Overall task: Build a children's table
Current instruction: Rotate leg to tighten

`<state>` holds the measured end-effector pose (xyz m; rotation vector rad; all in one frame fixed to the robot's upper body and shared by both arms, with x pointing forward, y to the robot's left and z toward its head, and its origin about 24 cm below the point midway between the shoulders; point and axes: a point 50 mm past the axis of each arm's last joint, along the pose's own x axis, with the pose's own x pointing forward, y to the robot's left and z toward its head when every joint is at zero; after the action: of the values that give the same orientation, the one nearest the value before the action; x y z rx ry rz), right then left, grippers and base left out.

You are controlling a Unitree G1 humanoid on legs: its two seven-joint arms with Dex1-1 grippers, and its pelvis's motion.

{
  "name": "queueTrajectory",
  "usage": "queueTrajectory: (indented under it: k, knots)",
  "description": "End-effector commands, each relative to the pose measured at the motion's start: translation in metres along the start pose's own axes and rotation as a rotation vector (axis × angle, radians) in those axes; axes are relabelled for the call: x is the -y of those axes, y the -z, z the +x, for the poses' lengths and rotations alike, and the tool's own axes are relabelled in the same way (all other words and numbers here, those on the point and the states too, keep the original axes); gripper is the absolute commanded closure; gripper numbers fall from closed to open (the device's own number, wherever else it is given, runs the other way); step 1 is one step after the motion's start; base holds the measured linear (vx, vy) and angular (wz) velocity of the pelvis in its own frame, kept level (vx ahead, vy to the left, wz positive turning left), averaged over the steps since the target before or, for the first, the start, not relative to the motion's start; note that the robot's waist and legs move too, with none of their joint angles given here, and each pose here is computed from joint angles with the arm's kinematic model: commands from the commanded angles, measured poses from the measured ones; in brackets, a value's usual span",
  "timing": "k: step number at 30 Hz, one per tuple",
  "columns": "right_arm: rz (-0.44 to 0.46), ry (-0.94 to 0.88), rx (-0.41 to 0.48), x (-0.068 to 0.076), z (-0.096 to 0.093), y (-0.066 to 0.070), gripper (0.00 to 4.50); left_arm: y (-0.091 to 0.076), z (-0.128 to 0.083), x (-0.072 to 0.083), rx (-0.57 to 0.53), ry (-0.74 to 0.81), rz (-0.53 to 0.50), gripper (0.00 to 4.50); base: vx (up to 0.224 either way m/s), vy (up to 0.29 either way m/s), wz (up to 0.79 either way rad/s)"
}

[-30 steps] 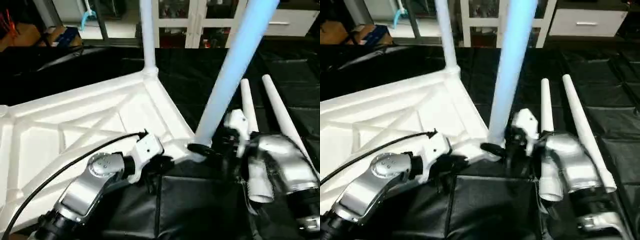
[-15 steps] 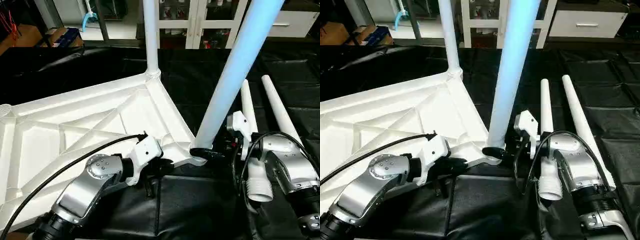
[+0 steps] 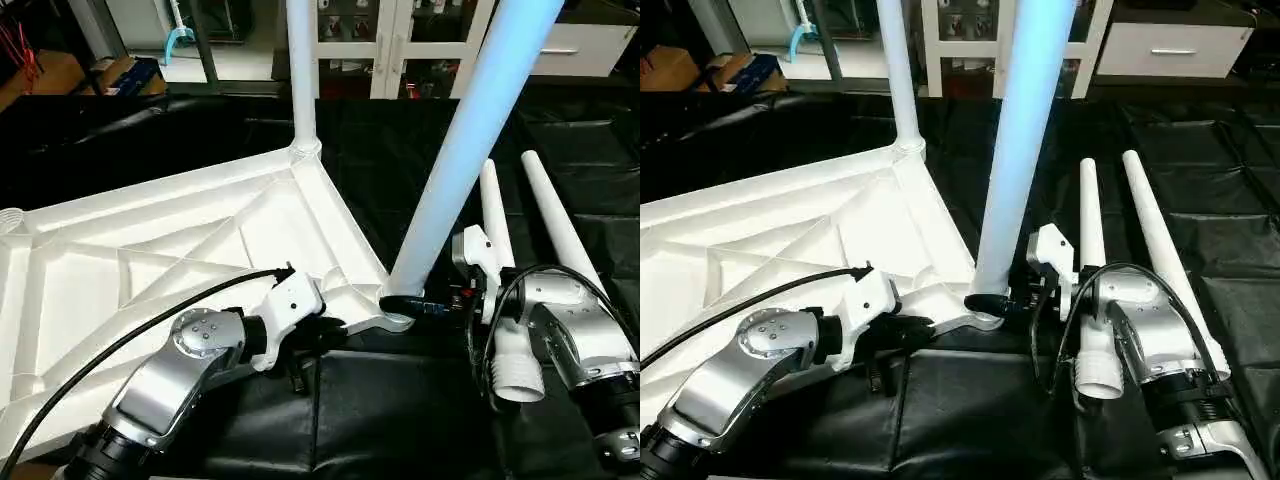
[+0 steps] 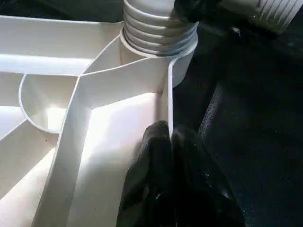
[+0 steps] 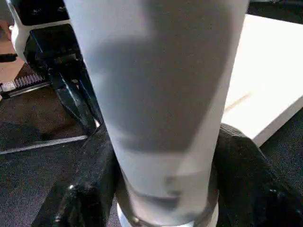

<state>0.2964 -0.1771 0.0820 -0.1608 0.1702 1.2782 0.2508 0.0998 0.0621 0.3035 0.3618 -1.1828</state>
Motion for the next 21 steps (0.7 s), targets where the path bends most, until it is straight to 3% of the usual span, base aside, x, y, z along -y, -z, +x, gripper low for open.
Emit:
queueTrajectory:
  k: [1, 7, 14, 19, 21]
  knots:
    - [0.025, 0.011, -0.007, -0.001, -0.001, 0.006, 2.03, 0.024, 0.005, 0.012, -0.098, 0.068, -0.072, 4.50, 0.000, 0.000, 0.00]
    - [0.045, 0.105, 0.008, 0.004, 0.002, 0.011, 2.03, 0.023, 0.006, 0.011, -0.091, 0.057, -0.082, 4.50, 0.000, 0.000, 0.00]
    - [0.100, 0.270, 0.006, 0.005, 0.023, 0.027, 2.07, 0.019, 0.017, 0.004, -0.075, -0.022, -0.129, 4.50, 0.000, 0.000, 0.00]
    - [0.161, 0.443, 0.000, 0.003, 0.045, 0.041, 2.07, 0.004, 0.029, -0.018, -0.046, -0.207, -0.176, 4.50, 0.000, 0.000, 0.00]
    - [0.171, 0.592, 0.001, 0.005, 0.055, 0.046, 2.07, -0.004, 0.034, -0.030, -0.014, -0.330, -0.223, 4.50, 0.000, 0.000, 0.00]
